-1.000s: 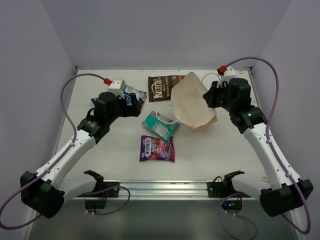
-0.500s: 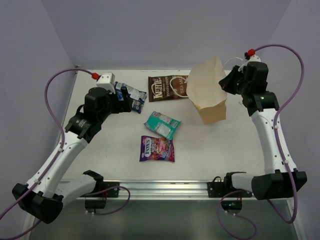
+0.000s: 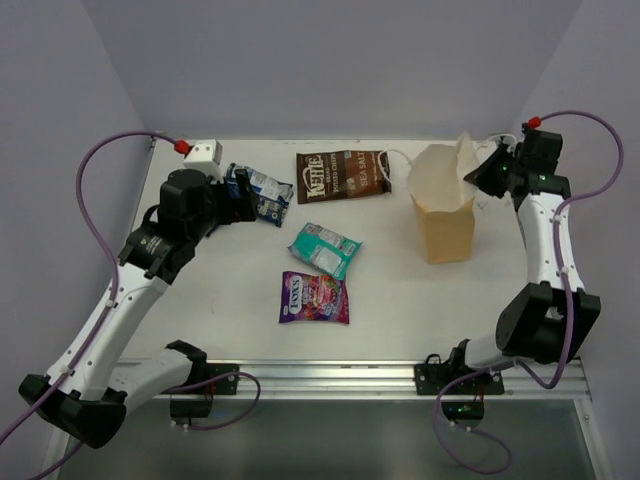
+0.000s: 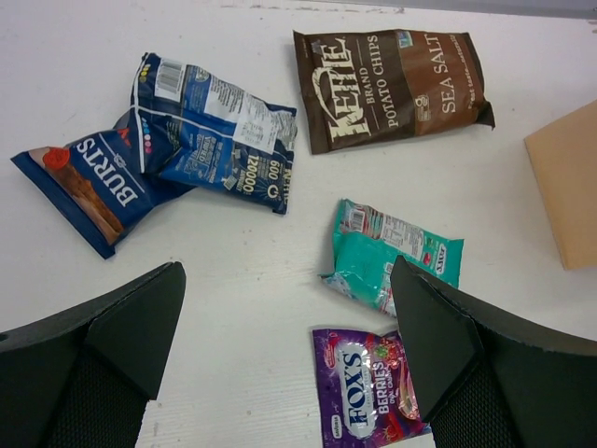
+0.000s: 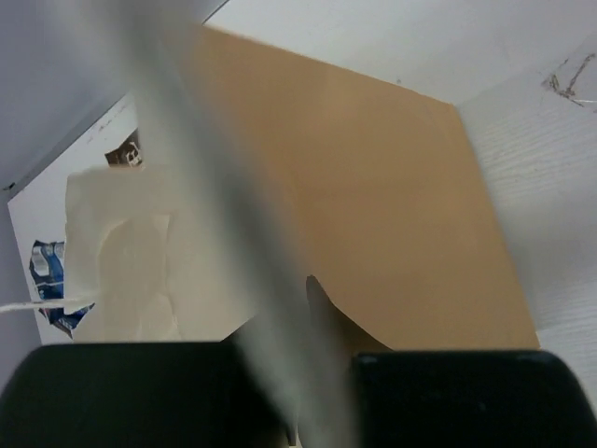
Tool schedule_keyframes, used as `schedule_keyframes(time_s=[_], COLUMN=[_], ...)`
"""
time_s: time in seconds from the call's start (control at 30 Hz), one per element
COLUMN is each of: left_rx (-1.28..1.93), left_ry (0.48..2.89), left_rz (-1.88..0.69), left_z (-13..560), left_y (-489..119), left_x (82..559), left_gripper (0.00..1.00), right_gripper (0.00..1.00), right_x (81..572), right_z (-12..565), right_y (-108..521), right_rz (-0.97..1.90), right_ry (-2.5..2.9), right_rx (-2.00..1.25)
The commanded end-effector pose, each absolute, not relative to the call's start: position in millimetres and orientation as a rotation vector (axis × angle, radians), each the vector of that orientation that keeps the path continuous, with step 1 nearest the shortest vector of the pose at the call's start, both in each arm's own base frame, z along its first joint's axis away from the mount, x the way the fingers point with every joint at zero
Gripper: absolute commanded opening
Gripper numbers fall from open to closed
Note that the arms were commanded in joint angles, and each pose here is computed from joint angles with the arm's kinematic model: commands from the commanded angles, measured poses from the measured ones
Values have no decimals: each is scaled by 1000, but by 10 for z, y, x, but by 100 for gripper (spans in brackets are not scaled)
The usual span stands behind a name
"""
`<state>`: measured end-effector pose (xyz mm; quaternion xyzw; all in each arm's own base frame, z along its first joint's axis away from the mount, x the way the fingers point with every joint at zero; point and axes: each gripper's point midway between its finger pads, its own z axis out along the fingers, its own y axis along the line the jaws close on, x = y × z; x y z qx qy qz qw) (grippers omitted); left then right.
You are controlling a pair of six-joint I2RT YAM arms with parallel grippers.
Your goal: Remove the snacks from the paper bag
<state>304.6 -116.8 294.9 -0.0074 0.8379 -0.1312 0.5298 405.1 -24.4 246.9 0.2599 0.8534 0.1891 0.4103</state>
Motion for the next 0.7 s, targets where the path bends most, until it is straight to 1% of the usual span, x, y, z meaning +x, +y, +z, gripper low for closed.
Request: schedule_keyframes(time_s=[0.0,0.03,0.1,0.13,0.2,0.23,0.33,0.43,0.47,0.6,0.67], left_rx=[-12,-13,-14,-14,-12,-12,-7,0,3,3,1], left_ry=[1945,1942,1929,1928,1926,1926,1927,1927,1928,1928,1920], left_rz=[-300,-300,-302,-302,-300,-301,-304,-312,-314,-314,-320], left_z=[3230,3254,3327,3341,3372,3379,3394,3404,3406,3411,3450], left_y=[-1090,-1085,-1071,-1068,-1059,-1057,-1057,-1071,-1076,-1076,-1081], left_x=[2999,2995,2970,2962,2945,2941,2922,2915,2913,2914,2917], left_gripper=[100,100,100,100,100,100,100,100,100,100,100], right_gripper=[9,21,32,42,51,60,73,77,80,84,88], right_x=[4072,4046,4010,3986,3928,3910,3836,3770,3740,3655,3606], right_z=[2454,2464,2465,2523,2520,2551,2633,2724,2736,2832,2889], right_y=[-268,-289,-398,-434,-500,-555,-599,-653,-656,-658,-663], right_rz=[500,482,405,373,318,278,233,184,172,157,141], right_ry=[2146,2141,2137,2126,2139,2132,2114,2090,2093,2067,2055], right_rx=[590,585,588,585,589,600,594,595,590,580,576])
